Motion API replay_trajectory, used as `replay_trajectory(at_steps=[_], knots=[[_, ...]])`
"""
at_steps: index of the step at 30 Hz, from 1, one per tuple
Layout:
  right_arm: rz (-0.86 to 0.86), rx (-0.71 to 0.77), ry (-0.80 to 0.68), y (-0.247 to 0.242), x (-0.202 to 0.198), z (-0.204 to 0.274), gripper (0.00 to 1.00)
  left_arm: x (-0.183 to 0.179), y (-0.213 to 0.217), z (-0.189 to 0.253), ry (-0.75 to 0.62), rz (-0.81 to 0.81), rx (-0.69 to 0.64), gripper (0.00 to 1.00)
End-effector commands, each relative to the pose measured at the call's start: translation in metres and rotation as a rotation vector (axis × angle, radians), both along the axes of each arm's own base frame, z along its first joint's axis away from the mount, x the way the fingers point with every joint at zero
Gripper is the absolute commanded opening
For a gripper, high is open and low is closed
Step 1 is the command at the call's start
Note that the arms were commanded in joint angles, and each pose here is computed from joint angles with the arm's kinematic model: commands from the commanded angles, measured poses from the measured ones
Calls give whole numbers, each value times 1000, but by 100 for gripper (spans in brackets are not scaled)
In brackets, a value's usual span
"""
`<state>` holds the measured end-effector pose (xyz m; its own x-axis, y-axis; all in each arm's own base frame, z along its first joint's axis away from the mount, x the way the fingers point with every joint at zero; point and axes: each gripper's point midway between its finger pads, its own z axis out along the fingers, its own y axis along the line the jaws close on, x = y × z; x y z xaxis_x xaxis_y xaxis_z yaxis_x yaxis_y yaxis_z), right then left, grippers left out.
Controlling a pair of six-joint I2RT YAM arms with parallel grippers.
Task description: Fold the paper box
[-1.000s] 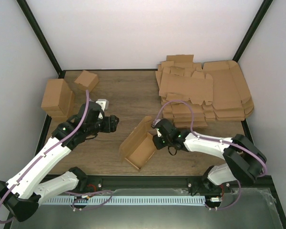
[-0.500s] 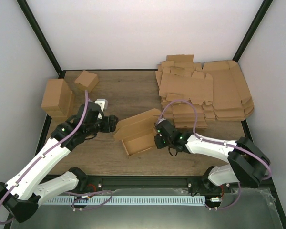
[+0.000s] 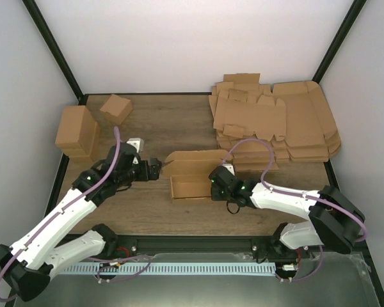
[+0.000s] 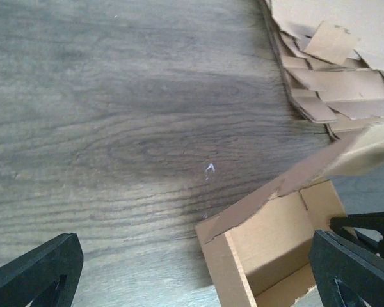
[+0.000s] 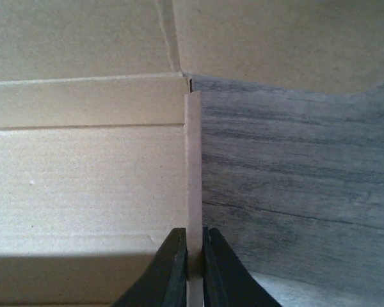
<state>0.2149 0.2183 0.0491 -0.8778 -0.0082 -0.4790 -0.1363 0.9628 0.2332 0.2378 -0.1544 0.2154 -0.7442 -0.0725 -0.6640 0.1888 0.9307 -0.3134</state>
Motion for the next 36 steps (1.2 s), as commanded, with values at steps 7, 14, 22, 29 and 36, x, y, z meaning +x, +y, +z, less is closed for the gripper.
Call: replay_trajectory(at_steps=[7, 14, 22, 29, 36], knots=[[29, 2, -40, 1, -2, 11, 46, -1, 6, -21, -3, 68, -64, 100], [163, 148, -173, 7, -11, 59, 75, -8, 9, -23, -15, 53, -70, 100], [231, 252, -222, -1, 2, 96, 80, -16, -6, -34, 33, 13, -166, 100], [272, 383, -298, -5, 19, 114, 81, -26, -13, -43, 26, 5, -295, 100], [308, 391, -384, -12, 26, 125, 83, -35, -7, -54, -6, 33, -386, 100]])
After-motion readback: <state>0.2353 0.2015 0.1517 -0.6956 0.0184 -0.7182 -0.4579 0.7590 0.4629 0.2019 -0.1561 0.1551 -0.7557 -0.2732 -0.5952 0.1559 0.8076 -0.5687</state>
